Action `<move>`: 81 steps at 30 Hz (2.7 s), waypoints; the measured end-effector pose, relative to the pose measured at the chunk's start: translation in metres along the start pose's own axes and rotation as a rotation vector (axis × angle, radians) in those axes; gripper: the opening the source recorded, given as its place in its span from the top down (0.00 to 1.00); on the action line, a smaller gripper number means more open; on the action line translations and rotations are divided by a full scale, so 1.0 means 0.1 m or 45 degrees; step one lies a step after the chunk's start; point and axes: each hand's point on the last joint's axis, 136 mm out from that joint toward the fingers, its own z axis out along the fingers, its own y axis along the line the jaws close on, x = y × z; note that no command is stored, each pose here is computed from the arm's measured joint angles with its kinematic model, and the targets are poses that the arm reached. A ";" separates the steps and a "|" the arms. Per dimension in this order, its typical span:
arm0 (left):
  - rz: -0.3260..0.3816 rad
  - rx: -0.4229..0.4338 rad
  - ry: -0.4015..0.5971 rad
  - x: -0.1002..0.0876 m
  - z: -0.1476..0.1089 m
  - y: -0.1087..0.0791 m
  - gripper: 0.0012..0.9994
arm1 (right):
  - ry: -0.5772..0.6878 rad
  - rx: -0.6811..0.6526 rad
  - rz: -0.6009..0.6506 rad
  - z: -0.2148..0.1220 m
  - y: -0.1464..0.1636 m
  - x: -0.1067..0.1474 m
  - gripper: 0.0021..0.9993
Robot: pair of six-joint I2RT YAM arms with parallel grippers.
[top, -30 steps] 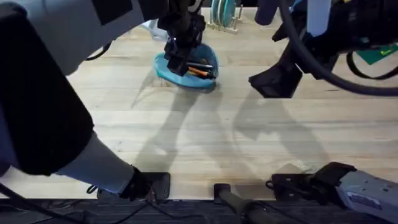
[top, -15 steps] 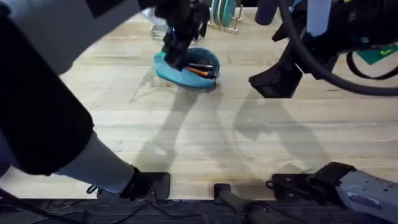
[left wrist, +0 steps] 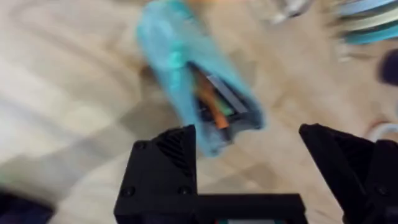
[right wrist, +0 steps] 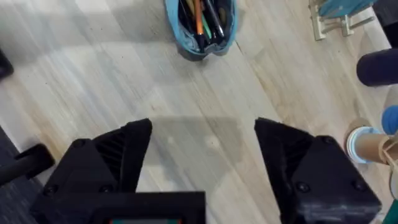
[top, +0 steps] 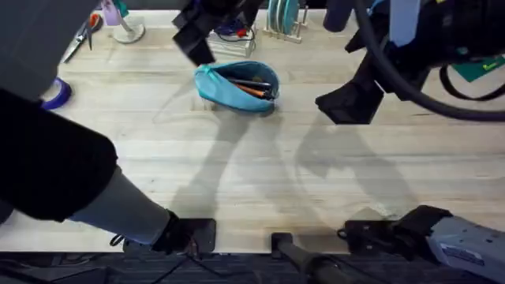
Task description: Unzip the bag, pick up the pens from the table one at a time and place them inside, then zip the bag closed.
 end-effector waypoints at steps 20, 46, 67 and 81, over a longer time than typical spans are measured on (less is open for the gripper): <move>0.298 -0.552 0.020 -0.44 -0.18 1.21 0.00 | 0.019 -0.009 0.003 0.10 -0.02 -0.02 0.00; 0.605 -0.035 -0.133 -0.62 -0.29 1.37 0.01 | -0.079 0.039 -0.011 0.18 -0.15 -0.25 0.00; 1.337 0.501 -0.120 -0.57 -0.43 1.45 0.01 | -0.147 0.005 0.009 0.41 -0.21 -0.48 0.00; 1.585 0.088 -0.233 -0.98 -0.34 1.78 0.01 | -0.146 -0.003 0.009 0.41 -0.20 -0.47 0.00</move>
